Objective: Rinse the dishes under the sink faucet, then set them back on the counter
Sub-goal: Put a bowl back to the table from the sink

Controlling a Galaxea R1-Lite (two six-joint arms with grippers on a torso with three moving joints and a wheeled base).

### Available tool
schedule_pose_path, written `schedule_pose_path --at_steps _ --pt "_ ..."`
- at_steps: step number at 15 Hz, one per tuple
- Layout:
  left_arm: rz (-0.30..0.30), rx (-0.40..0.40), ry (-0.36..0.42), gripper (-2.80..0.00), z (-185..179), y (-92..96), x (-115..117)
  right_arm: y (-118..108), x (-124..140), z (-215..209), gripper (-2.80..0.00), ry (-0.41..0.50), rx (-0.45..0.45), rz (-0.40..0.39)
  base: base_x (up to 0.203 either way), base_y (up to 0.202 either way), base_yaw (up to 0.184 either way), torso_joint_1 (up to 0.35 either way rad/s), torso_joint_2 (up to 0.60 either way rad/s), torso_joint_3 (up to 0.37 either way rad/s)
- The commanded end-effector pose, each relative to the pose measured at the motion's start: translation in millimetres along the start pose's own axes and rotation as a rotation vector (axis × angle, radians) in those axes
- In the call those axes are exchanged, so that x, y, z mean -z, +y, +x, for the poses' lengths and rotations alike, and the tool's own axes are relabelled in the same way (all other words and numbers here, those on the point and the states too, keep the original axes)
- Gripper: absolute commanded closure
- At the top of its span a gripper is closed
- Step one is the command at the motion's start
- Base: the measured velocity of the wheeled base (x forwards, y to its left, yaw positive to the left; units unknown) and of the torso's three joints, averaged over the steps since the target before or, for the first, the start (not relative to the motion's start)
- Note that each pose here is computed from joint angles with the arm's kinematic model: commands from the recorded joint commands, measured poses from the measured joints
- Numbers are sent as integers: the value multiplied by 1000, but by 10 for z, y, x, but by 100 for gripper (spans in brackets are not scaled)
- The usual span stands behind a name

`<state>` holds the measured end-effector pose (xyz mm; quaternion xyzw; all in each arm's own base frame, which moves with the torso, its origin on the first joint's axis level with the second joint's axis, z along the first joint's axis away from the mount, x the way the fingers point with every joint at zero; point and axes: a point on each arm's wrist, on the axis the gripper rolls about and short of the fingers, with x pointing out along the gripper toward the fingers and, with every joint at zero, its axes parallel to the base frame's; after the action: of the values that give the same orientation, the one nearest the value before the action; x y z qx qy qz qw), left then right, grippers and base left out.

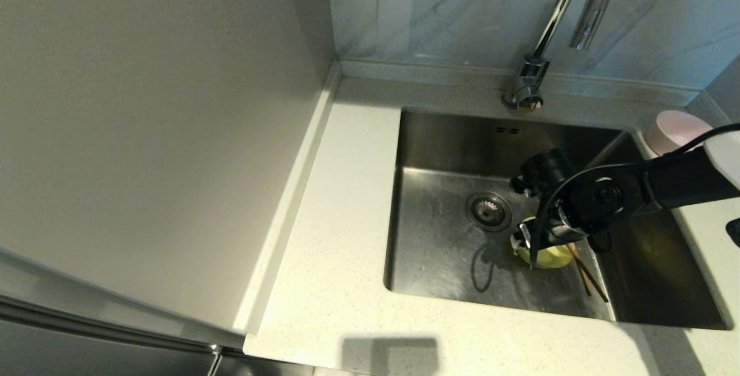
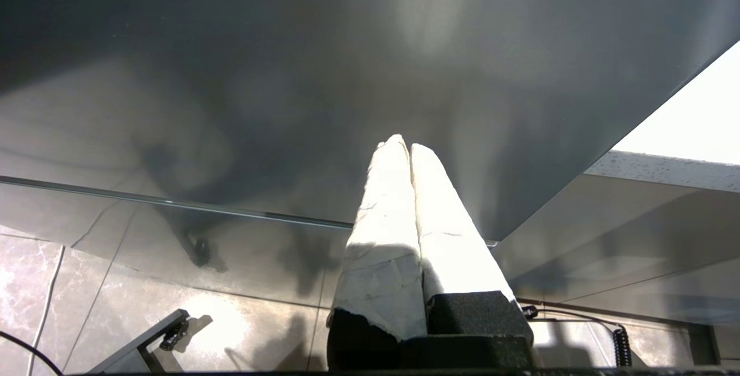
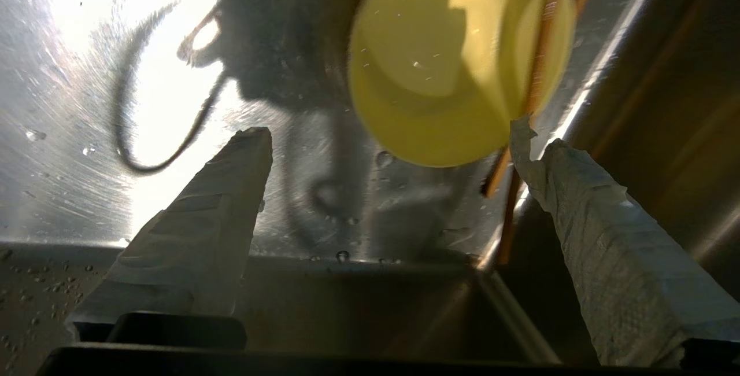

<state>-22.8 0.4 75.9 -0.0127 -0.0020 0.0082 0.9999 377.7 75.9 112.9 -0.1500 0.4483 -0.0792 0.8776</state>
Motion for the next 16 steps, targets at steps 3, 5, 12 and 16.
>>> schedule_pose_path --at_steps 3,5,12,16 --pt "-1 0 -4 0 -2 0 0 210 39 302 -280 5 6 -15 0 0 0 0 0 0" --pt "-1 0 -4 0 -2 0 0 247 31 390 -280 -6 23 -11 0 0 0 0 0 0" --pt "-1 0 -4 0 -2 0 0 354 -66 763 -280 -61 82 25 0 0 0 0 0 0" --pt "-1 0 -4 0 -2 0 0 304 -84 863 -280 -56 100 39 0 0 0 0 0 0"
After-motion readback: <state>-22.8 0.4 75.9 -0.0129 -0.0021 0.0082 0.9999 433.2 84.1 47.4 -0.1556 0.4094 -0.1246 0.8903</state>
